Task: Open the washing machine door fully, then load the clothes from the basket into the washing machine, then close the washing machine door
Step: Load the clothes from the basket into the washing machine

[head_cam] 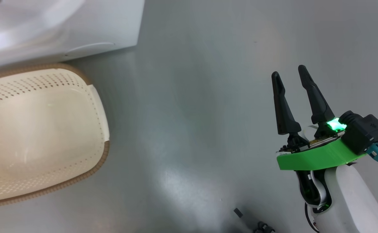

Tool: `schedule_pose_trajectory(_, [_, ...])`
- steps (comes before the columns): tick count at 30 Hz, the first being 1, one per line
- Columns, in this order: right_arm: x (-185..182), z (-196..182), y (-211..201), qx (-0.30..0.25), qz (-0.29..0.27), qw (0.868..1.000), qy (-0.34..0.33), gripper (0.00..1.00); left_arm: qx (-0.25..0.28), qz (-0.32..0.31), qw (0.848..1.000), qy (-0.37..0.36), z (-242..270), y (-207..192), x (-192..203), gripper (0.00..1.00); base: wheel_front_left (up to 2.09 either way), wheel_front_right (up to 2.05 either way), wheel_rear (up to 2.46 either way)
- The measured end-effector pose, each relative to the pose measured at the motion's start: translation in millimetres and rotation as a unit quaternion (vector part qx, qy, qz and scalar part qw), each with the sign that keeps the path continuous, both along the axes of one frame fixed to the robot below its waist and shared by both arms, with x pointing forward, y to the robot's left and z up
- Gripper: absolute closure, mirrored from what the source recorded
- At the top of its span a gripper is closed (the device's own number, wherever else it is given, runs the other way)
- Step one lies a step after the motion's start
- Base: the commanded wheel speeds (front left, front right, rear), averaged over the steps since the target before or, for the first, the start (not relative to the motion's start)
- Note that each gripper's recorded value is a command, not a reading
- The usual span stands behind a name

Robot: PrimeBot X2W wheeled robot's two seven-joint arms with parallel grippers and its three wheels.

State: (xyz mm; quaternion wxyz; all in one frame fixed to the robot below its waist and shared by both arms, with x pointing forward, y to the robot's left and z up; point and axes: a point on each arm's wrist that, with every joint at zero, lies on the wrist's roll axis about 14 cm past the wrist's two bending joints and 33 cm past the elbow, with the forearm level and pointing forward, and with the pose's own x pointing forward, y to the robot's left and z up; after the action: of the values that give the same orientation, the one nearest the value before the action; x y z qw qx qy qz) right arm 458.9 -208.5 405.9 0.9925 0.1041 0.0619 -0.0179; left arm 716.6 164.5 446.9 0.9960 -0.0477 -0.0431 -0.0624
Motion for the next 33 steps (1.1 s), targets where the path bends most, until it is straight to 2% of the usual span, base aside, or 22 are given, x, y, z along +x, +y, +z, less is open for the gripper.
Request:
schedule_pose_trajectory(12, [2.8, 26.5, 7.4, -0.016, 0.015, 0.999, -0.033, 0.00, -0.018, 0.004, 0.999, 0.040, -16.9, 5.8, -64.2, 0.00, 0.00, 0.00, 0.00])
schedule_pose_trajectory(33, [-26.4, 59.8, 22.9, -0.023, 0.055, 0.996, -0.060, 0.00, -0.014, 0.024, 0.998, 0.052, 10.2, 29.0, -186.7, 0.00, 0.00, 0.00, 0.00])
